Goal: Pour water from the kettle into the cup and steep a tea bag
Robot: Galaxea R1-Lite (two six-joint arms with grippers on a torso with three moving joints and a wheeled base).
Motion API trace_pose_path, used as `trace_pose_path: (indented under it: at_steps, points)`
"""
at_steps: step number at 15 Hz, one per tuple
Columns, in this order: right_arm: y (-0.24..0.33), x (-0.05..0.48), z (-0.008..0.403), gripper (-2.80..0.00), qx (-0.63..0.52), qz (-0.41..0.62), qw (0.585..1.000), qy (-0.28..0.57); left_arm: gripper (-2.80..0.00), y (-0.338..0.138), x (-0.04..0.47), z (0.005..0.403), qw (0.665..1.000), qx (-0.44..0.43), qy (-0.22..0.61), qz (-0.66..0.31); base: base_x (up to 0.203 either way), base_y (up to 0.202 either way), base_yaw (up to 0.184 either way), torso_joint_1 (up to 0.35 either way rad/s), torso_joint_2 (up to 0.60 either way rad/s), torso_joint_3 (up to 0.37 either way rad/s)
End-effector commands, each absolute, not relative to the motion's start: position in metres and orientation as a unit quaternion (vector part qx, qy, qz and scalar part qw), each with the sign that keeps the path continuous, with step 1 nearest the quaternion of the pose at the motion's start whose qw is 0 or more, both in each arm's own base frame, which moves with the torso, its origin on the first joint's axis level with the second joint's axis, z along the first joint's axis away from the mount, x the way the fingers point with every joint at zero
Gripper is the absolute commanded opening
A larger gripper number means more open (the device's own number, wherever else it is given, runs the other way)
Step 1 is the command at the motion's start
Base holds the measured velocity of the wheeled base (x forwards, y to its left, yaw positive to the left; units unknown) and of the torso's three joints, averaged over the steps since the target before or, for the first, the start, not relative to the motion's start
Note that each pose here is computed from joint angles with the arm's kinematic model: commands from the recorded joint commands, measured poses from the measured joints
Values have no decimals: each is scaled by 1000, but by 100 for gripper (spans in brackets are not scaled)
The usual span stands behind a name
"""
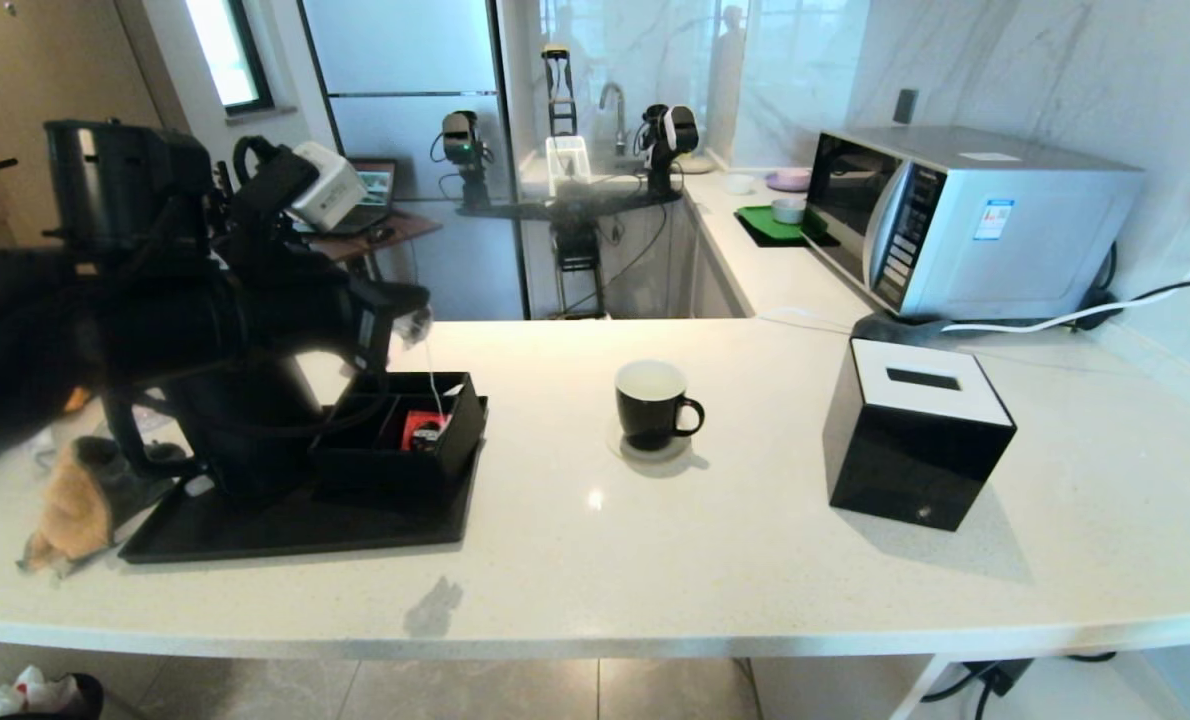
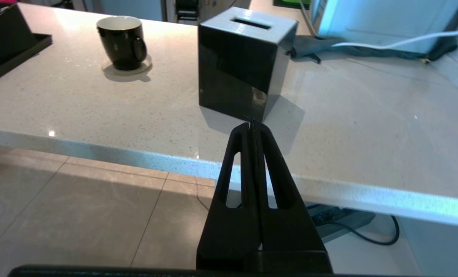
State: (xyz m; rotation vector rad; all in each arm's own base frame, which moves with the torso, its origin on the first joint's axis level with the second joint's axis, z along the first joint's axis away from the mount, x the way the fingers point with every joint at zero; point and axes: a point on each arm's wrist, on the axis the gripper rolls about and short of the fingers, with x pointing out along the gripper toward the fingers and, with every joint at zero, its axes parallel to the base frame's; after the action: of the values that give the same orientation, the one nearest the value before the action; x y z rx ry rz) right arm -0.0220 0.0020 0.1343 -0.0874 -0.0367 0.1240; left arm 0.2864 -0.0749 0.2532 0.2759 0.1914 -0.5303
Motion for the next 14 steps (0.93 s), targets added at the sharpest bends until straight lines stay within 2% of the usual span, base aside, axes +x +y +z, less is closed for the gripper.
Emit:
trace_pose_path:
  at_steps: [1, 7, 11, 14]
  points:
    - [3, 5, 152, -280, -50, 79, 995, 41, -280, -76, 287, 252, 950, 136, 95, -263, 0, 0, 0, 0, 0, 0]
    - [20, 132, 193, -280, -68, 141, 984, 80, -280, -84, 287, 255, 949, 134, 83, -275, 0, 0, 0, 0, 0, 0]
    - [53, 230, 194, -280, -68, 221, 971, 53, -280, -95, 284, 255, 945, 125, 83, -290, 0, 0, 0, 0, 0, 0]
    - [105, 286, 199, -280, -60, 301, 952, 4, -280, -99, 283, 255, 943, 126, 82, -298, 0, 0, 0, 0, 0, 0]
